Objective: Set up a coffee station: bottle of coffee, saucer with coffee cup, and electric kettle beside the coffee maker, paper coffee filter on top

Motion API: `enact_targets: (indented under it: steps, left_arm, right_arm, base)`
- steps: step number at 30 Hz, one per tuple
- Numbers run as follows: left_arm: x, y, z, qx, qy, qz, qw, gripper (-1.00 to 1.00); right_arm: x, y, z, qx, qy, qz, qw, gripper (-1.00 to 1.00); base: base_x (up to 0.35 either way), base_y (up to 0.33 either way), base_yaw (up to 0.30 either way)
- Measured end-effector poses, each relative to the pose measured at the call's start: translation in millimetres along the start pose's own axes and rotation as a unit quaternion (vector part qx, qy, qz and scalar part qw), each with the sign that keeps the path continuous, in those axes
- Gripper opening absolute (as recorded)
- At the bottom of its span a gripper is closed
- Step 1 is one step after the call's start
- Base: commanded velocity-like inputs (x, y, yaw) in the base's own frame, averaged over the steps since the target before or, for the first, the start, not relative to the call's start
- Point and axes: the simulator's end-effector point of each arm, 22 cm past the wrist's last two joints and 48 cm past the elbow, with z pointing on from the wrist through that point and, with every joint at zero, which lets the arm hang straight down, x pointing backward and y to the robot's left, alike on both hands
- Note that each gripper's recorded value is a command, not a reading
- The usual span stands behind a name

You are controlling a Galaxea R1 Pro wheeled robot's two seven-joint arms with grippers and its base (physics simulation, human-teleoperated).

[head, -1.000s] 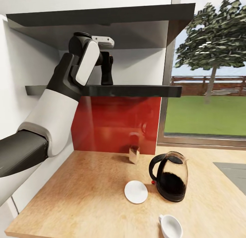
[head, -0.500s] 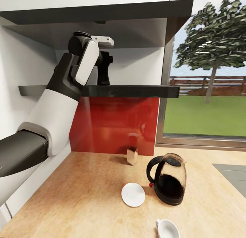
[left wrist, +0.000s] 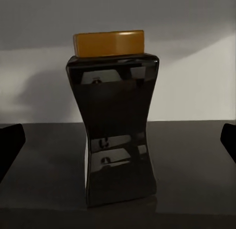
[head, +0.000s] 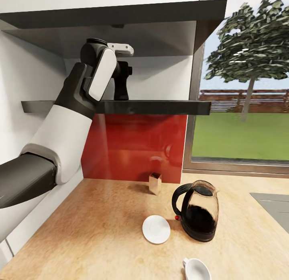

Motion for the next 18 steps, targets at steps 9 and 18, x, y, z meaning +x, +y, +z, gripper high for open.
enact_targets:
  steps: [9,18]
  left_arm:
    - [-1.8,-0.4,-1.5,0.001,-0.004,-0.001,1.0,1.0]
    - [-22.3,-2.5,-16.6,0.008,-0.035,-0.007,0.9993,1.0]
  right_arm:
    - [0.0,0.0,0.0,0.0,0.0,0.0,1.0,1.0]
    - [0.0,0.0,0.0,0.0,0.0,0.0,1.0,1.0]
  base:
    - [0.0,0.0,0.0]
    - [0.0,0.0,0.0]
